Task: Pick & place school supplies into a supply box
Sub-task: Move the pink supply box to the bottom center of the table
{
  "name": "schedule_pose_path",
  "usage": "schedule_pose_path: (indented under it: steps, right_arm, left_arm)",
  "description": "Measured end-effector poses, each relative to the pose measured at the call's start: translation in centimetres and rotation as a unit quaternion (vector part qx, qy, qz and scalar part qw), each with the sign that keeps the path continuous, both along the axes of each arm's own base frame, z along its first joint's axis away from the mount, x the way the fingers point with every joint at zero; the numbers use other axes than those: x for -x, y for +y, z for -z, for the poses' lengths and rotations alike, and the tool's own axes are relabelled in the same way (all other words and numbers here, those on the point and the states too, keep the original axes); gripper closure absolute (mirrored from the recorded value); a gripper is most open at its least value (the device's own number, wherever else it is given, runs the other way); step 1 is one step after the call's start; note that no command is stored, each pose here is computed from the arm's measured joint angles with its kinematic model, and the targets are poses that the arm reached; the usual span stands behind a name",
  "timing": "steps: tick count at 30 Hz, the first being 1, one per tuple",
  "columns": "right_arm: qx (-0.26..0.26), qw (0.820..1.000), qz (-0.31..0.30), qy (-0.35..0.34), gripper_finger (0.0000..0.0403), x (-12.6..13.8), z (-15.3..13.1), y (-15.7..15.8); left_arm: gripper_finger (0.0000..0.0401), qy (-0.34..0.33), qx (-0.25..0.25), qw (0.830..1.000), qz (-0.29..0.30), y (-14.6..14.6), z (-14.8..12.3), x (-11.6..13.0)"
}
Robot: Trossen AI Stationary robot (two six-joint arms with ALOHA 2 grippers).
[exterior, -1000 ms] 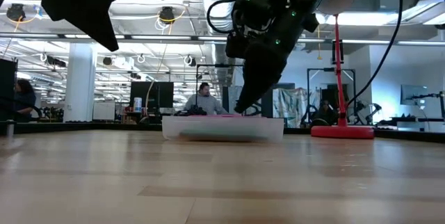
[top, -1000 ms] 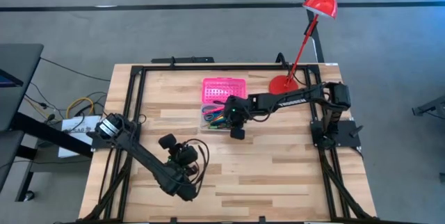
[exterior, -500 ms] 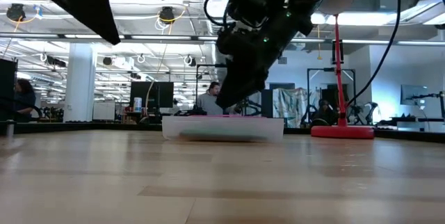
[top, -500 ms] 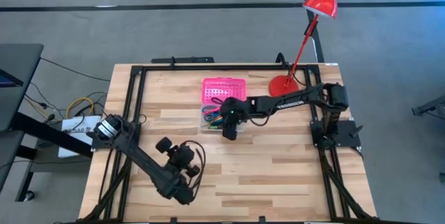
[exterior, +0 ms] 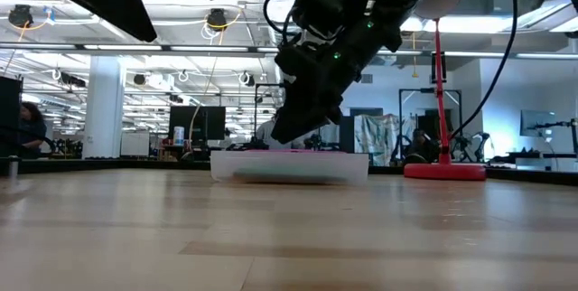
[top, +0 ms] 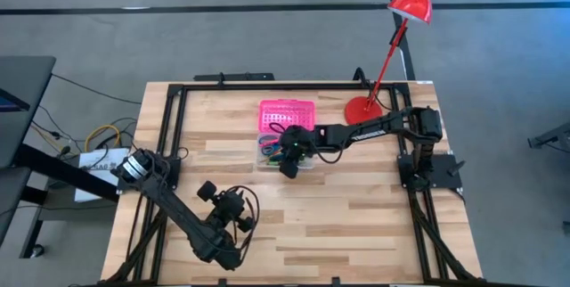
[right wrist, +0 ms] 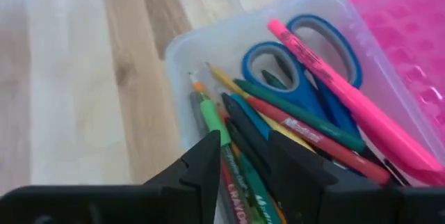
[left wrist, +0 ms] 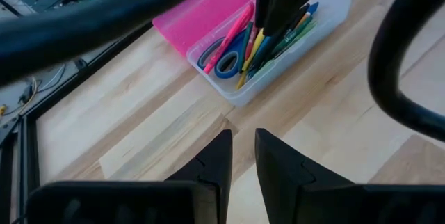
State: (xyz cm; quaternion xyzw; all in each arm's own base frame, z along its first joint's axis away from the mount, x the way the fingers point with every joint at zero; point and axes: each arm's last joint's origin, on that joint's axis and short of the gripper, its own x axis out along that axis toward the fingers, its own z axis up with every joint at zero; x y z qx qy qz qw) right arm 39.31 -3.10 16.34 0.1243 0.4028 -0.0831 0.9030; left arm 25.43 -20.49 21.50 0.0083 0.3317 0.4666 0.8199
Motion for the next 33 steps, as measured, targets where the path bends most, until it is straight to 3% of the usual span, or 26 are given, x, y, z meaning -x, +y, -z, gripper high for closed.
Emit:
schedule_pose_path:
  steps: [10,16,33]
  right_arm:
    - [-0.027,0.999,0.02,0.034,0.0302,-0.3,2.5,0.8]
    - [-0.03,0.999,0.011,0.028,0.0302,-0.4,2.3,1.3]
    - [-0.066,0.992,-0.089,0.057,0.0302,0.1,2.6,5.5]
  left_arm:
    - [0.0342,0.002,-0.002,1.0,0.009,-0.3,0.0,0.3]
    - [0.0342,0.003,-0.001,1.0,0.018,-0.8,0.0,0.7]
    - [0.0342,0.002,0.011,1.0,0.024,-1.7,0.0,1.5]
